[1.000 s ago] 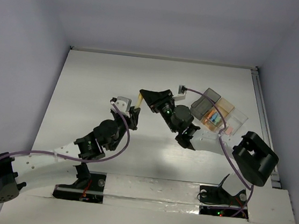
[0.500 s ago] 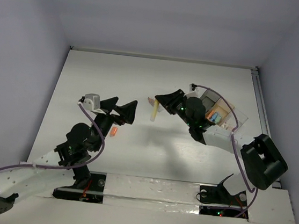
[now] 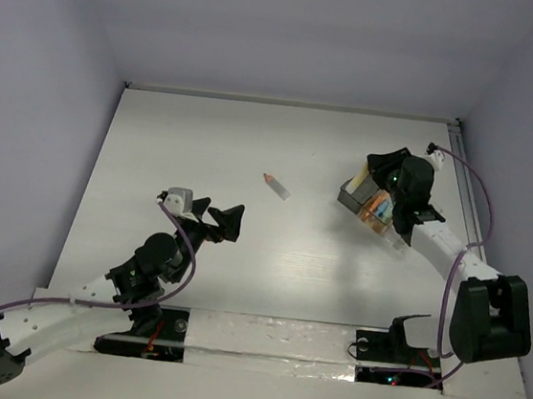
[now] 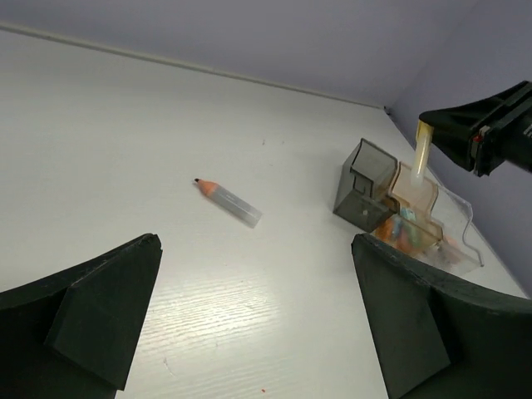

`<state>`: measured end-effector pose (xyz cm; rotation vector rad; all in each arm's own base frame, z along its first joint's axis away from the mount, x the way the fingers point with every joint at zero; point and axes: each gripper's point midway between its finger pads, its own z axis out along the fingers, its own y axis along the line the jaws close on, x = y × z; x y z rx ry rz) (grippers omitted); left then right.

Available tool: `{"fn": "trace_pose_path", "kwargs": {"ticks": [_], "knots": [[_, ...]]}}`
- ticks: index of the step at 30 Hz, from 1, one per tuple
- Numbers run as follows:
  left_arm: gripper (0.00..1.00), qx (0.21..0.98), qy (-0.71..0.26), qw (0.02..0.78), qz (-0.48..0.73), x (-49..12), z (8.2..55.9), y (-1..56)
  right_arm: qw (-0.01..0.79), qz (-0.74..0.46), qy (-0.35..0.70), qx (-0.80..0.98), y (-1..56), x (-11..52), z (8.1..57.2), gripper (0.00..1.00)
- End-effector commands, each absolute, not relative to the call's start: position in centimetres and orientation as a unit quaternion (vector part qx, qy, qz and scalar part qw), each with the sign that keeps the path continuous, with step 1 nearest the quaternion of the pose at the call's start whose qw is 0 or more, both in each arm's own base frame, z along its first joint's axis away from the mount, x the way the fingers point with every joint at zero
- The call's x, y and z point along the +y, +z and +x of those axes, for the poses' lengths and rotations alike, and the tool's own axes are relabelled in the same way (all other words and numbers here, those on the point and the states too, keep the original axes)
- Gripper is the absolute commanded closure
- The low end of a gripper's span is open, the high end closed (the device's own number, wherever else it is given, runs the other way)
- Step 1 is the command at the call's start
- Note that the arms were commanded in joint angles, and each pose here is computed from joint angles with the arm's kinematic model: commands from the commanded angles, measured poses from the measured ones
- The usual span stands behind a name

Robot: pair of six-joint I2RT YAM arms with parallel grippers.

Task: Sort the stationery into containers
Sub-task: Place the pen in the storage box.

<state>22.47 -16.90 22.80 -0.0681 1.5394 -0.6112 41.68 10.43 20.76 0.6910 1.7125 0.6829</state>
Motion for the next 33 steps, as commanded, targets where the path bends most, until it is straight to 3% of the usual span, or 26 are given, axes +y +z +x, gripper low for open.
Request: {"fn": "trace_pose_path", "kwargs": {"ticks": [1,11,17,23,27,33], "knots": [[0.01,0.670,-0.293,0.682,-0.032,-17.4,22.4,23.4,0.565,0.289,0.219,0.741,20.9,7.3,43.7,1.00],[0.01,0.672,-0.295,0.679,-0.029,-17.5,22.3,23.2,0.543,0.324,0.162,0.758,17.6,4.6,48.5,1.00],[0.01,0.673,-0.295,0.678,-0.028,-17.6,22.3,23.1,0.522,0.326,0.130,0.777,15.2,4.2,49.8,0.92],[0.01,0.674,-0.293,0.677,-0.029,-17.6,22.4,23.0,0.514,0.330,0.121,0.782,14.1,3.9,49.1,0.75],[0.01,0.675,-0.292,0.677,-0.028,-17.6,22.4,23.0,0.517,0.325,0.114,0.783,14.4,3.7,48.6,0.54],[0.01,0.676,-0.291,0.677,-0.029,-17.5,22.4,22.9,0.529,0.307,0.111,0.783,16.2,3.6,48.1,0.32]]}}
